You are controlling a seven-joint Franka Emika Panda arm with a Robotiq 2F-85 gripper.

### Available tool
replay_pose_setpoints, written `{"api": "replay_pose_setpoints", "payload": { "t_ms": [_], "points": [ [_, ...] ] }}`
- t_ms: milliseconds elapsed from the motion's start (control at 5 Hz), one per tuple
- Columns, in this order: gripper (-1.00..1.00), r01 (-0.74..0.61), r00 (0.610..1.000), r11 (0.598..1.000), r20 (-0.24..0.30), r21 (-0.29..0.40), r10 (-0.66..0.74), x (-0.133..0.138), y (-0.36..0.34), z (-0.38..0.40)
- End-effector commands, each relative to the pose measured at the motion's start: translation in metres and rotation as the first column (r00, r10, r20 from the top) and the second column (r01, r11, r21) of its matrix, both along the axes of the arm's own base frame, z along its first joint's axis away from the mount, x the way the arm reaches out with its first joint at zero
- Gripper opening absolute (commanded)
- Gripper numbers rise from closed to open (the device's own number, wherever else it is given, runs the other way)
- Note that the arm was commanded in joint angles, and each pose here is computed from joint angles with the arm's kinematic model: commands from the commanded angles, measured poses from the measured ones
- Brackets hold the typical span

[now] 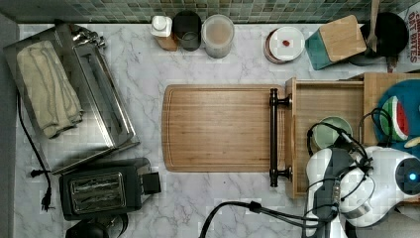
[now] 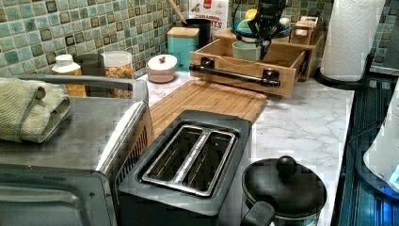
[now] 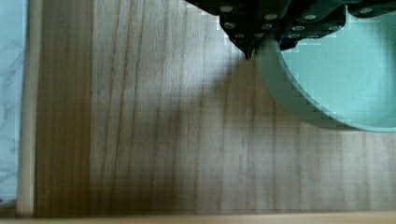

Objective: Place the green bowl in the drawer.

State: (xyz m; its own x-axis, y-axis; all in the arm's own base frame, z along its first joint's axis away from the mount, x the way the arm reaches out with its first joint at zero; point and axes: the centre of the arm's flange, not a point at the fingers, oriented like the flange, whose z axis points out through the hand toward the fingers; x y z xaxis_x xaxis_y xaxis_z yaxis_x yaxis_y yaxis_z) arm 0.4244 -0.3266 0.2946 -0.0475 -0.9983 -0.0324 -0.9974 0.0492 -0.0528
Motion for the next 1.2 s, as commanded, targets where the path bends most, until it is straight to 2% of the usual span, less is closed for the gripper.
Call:
{"api": "replay_pose_setpoints", "payload": {
  "t_ms": [200,600,800,1200],
  "points": [
    [-1.00,0.019,1.000,1.000,0.014,0.001,-0.019,-0.014,-0.015,-0.019],
    [-1.00,0.010,1.000,0.999,0.025,-0.035,-0.009,-0.013,-0.020,-0.016],
    [1.00,0.001,0.999,1.000,0.037,-0.028,0.000,-0.010,-0.021,-0.020],
    [1.00,0.027,1.000,0.999,0.013,-0.038,-0.027,-0.009,-0.012,-0.005]
  ]
}}
